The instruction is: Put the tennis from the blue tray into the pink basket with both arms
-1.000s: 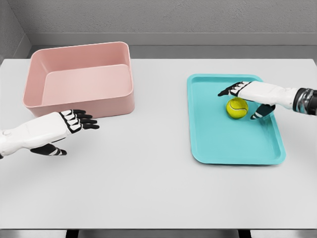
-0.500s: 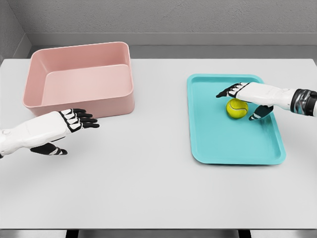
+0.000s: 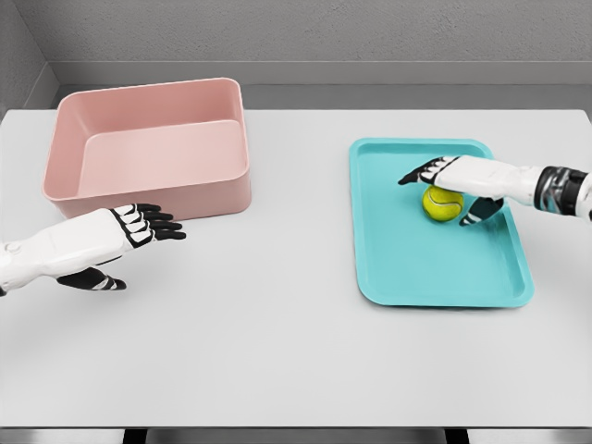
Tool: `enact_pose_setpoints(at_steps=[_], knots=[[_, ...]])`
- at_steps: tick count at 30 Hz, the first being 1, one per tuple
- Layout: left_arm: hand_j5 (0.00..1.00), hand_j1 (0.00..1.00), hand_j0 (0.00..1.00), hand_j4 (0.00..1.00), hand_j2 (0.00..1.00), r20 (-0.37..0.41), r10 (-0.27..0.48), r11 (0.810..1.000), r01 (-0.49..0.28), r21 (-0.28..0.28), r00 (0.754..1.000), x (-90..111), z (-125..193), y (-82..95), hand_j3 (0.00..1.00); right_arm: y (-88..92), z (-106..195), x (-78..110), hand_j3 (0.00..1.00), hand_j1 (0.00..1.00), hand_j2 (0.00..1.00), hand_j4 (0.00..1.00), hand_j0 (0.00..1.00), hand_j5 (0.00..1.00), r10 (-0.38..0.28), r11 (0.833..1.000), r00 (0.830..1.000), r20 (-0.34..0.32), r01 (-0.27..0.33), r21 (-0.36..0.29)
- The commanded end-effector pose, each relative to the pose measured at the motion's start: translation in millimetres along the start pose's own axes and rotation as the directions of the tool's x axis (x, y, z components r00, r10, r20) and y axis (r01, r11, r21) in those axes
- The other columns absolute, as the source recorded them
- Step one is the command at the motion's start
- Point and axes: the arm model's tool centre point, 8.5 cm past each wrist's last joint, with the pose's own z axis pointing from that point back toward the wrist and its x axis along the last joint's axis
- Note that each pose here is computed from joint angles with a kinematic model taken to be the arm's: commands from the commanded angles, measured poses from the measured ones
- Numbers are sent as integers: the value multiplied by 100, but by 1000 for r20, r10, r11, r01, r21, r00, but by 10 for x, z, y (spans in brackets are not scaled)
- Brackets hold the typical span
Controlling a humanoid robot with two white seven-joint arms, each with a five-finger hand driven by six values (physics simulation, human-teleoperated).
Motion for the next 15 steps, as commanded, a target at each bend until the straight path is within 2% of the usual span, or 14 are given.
enact_pose_setpoints(at_steps=[1,15], knots=[[100,100,100,100,100,-1,5,1000,-5,3,1000,-1,3,6,100,6,-12,7,100,100,100,100,100,100,-4,1000,1000,2,4,0],[100,100,100,100,100,-3,3,1000,-3,5,1000,-8,6,15,100,22,3,-6,100,100,100,100,100,100,-7,1000,1000,-2,7,2]])
